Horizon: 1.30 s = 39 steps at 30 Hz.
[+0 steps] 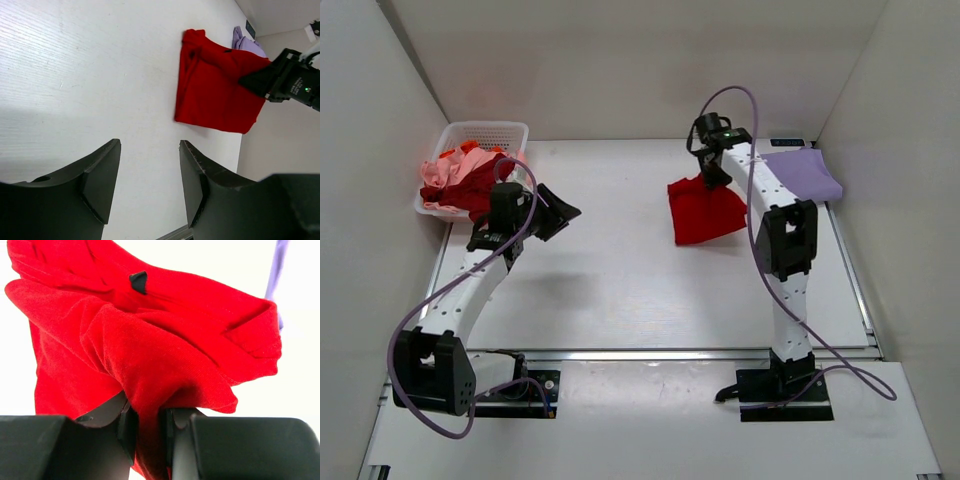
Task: Fold and stack the t-shirts
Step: Put the neatly folded tshirt into the corner of the board with the right arm
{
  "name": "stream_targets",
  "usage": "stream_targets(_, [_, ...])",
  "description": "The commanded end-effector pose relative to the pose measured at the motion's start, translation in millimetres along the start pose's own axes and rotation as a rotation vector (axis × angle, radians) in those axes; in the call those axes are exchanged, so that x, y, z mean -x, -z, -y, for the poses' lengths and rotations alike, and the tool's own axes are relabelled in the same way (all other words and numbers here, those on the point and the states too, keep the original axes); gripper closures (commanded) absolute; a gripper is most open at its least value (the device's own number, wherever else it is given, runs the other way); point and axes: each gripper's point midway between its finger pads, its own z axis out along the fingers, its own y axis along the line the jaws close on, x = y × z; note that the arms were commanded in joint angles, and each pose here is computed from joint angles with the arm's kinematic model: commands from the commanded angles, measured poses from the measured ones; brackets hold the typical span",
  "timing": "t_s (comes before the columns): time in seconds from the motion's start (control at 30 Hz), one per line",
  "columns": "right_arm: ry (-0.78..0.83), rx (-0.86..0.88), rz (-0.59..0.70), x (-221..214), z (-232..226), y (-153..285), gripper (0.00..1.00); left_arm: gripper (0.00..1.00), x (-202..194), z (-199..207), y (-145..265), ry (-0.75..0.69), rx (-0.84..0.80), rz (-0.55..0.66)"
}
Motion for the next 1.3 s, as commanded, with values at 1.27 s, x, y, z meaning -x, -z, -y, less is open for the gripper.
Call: stream_targets(1.27, [-0.220,-0.411,0.335,48,353,-33,1.00,0.39,-18,-8,-16,-0.082,0.049,-0.072])
